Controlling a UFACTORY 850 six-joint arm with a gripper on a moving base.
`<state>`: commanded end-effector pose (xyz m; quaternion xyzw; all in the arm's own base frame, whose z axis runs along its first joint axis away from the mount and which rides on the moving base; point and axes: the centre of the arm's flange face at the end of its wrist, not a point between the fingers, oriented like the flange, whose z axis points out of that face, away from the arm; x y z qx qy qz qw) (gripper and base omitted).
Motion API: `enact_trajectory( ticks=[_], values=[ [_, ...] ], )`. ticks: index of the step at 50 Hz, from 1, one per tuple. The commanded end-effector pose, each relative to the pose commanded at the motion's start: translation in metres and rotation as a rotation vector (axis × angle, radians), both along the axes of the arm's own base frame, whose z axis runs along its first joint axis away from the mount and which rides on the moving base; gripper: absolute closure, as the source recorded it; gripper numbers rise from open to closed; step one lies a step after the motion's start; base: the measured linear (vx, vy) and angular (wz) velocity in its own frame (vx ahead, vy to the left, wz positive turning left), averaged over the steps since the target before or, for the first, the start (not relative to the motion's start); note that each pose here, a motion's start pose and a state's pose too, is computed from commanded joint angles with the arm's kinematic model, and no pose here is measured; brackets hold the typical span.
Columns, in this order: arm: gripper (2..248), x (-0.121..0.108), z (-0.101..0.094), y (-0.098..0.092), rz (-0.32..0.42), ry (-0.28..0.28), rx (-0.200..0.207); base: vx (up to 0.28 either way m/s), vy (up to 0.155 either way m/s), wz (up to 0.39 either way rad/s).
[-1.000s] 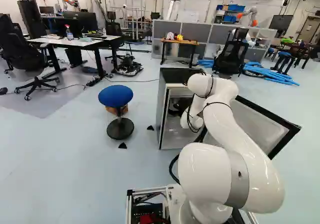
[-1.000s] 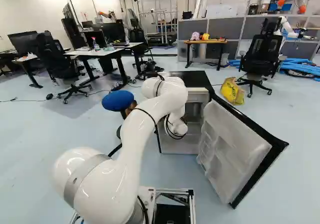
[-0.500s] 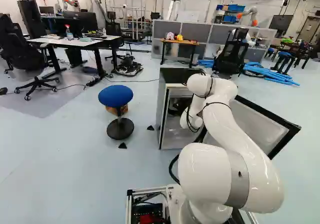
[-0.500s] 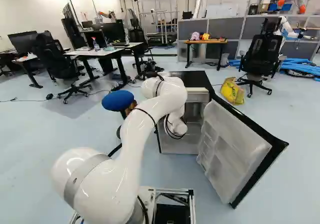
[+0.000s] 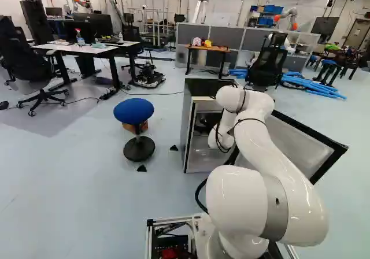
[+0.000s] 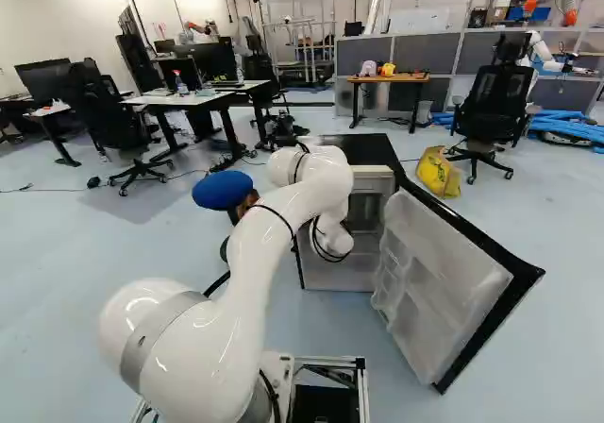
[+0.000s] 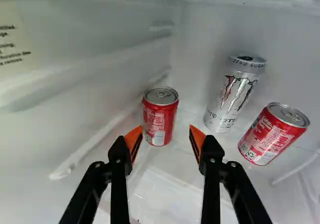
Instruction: Grab a drink from the fridge
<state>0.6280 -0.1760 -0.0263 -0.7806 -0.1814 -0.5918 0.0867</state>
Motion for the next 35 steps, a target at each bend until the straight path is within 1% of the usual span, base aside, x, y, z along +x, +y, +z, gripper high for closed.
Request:
enact_trajectory(
  ticks=[22, 35],
  values=[
    [101, 0.01, -0.001, 0.001, 0.007, -0.038, 0.002, 0.0, 0.0, 0.0],
    [101, 0.014, -0.002, 0.003, 0.013, -0.047, 0.001, 0.0, 0.0, 0.0]
  ],
)
